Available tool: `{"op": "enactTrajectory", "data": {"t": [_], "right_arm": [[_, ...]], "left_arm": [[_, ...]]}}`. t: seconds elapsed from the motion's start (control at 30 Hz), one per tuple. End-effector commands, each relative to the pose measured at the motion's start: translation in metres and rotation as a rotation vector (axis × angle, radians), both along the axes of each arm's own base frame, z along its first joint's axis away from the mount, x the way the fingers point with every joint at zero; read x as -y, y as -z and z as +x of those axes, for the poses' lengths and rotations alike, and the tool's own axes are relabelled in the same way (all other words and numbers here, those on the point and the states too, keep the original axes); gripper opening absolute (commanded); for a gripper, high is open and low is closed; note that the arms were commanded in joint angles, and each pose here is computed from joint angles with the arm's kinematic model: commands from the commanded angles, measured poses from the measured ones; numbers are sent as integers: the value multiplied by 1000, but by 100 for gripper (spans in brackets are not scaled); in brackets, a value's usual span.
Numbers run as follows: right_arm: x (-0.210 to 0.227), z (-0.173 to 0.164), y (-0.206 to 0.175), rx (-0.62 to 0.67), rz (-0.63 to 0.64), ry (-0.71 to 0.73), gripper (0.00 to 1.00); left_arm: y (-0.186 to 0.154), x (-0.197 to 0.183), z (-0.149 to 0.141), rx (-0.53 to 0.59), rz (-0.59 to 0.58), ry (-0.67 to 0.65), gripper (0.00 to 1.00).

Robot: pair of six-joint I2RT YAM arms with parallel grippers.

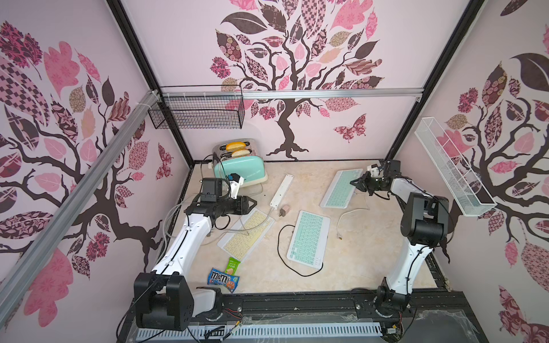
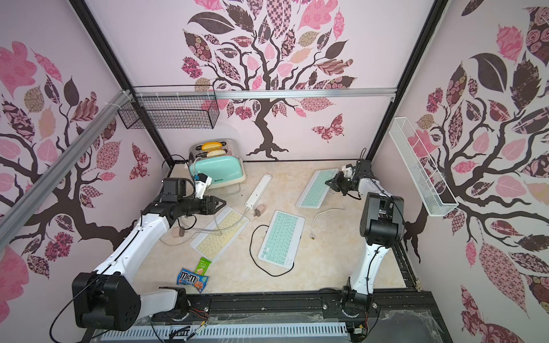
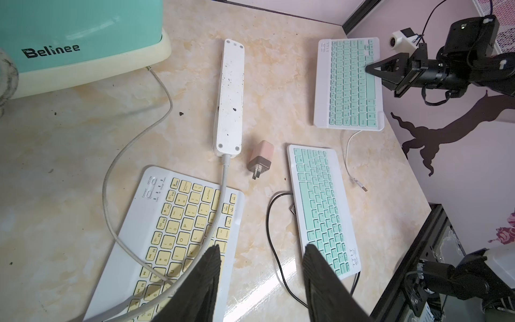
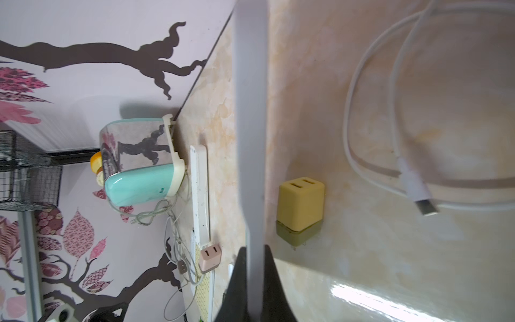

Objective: Unplug the wireless keyboard
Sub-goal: Place the keyboard at the center of the board.

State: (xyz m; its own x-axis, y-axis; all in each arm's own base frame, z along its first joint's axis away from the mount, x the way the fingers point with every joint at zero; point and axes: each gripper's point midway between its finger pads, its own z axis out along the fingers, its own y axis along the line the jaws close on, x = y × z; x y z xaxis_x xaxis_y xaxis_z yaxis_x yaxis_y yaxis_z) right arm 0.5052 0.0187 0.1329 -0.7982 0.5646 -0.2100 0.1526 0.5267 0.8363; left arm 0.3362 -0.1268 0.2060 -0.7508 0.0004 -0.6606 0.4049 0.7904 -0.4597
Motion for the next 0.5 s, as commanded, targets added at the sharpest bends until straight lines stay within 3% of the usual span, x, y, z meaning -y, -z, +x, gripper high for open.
{"op": "enactTrajectory", "data": {"t": [0.0,0.17,0.3,0.47], "right_arm": [[8,5,-85,265,89,26,0],[41,-23,-82,273,71,181,0],[79,-49,-57,236,26,364,0],[88,-69,-24,148,14,375,0]], "left_arm": [[-3,3,-1,8,-9,18,51],[-1,4,0,2,-13,24,51],[-3,5,-2,6,-15,28,51],[-3,5,-1,9,-20,25,51]]}}
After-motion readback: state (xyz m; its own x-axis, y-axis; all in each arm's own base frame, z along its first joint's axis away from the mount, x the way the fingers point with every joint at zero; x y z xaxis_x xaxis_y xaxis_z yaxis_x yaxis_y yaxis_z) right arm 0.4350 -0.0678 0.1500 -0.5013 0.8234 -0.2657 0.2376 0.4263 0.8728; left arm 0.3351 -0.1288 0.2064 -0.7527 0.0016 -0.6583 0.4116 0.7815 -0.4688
